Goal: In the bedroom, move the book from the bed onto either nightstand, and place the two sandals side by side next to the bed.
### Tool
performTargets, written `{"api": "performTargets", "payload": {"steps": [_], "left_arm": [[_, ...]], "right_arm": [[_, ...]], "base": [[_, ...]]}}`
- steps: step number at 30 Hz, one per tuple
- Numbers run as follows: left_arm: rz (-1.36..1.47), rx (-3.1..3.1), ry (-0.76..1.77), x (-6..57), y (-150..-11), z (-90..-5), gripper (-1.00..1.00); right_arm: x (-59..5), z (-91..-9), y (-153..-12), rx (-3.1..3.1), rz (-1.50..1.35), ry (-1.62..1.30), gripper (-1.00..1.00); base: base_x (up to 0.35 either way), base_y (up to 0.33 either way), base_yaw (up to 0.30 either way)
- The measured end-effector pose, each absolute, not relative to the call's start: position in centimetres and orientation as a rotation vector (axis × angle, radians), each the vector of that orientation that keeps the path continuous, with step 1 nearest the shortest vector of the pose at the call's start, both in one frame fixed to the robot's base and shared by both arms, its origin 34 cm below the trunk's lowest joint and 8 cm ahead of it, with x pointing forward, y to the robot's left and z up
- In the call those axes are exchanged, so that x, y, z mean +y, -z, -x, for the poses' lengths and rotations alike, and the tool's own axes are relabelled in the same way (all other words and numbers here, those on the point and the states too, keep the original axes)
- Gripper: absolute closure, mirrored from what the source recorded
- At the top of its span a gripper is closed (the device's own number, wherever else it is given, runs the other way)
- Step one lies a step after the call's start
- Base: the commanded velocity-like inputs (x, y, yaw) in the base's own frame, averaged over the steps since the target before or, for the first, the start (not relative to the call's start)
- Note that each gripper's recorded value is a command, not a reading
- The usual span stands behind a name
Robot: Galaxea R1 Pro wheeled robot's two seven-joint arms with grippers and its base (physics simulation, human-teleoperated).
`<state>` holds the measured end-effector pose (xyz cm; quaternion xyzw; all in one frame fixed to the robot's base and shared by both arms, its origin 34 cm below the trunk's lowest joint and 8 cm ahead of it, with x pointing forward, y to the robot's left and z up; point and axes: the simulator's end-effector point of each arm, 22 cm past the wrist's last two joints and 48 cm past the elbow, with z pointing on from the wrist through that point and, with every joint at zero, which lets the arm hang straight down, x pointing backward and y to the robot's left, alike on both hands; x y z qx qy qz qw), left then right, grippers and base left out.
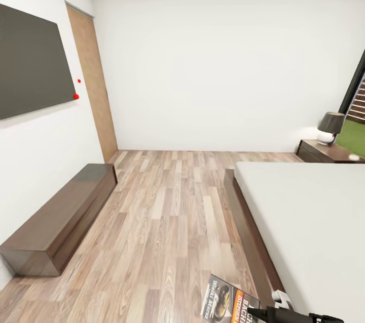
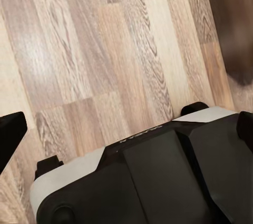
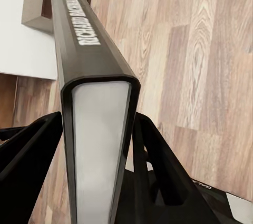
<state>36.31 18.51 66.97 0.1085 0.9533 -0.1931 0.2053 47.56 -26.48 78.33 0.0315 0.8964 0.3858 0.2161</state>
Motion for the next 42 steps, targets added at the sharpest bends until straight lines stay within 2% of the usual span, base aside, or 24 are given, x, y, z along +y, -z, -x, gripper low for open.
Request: {"api": "performTargets", "payload": {"steps": [42], "left_arm": [[-0.307,2.644,0.565,17.5,-67.2,-36.6,-1.0]], "right_arm": [[-26.5,-47.6,-78.3,2.483,-0.089,-1.069,1.0]], "base": [[0.33,0.0,0.0]]}}
